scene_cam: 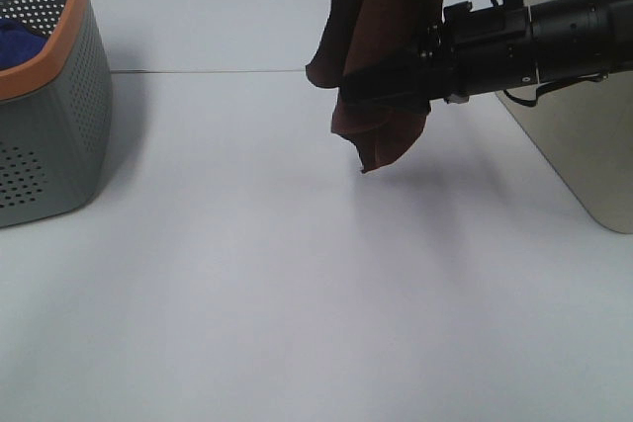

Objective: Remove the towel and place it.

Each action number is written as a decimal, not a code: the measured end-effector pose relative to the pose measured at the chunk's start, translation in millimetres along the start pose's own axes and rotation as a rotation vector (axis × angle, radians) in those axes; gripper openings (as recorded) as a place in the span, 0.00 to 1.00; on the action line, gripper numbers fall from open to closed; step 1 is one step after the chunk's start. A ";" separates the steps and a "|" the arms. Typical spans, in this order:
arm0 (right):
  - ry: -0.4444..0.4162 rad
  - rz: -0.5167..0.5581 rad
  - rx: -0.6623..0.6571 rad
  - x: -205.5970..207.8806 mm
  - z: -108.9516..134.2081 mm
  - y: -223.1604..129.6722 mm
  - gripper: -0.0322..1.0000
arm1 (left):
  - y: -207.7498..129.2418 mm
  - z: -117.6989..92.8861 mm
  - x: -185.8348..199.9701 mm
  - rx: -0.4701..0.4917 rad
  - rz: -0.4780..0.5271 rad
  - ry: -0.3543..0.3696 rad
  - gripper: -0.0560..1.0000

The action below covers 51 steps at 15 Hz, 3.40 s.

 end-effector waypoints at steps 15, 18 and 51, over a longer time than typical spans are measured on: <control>0.190 0.127 -0.076 26.8 38.1 8.0 0.30 | 0.0 0.0 0.0 -0.002 0.000 0.000 0.05; 0.213 0.133 -0.076 30.4 42.9 9.9 0.27 | 0.0 0.0 0.0 -0.002 0.000 0.000 0.05; -0.167 0.136 -0.095 101.1 52.3 51.1 0.03 | -81.9 18.0 12.2 0.261 0.323 -0.085 0.05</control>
Point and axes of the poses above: a point on each arm's last joint axis where the gripper is mounted, x pointing back along that axis away from the gripper, z along the wrist's bending axis when the last joint is at zero, y = z × x, the point moved 3 cm from there along -x, pointing out along that axis toward the gripper, and after that the axes turned 11 degrees about x, right-handed, at the moved point
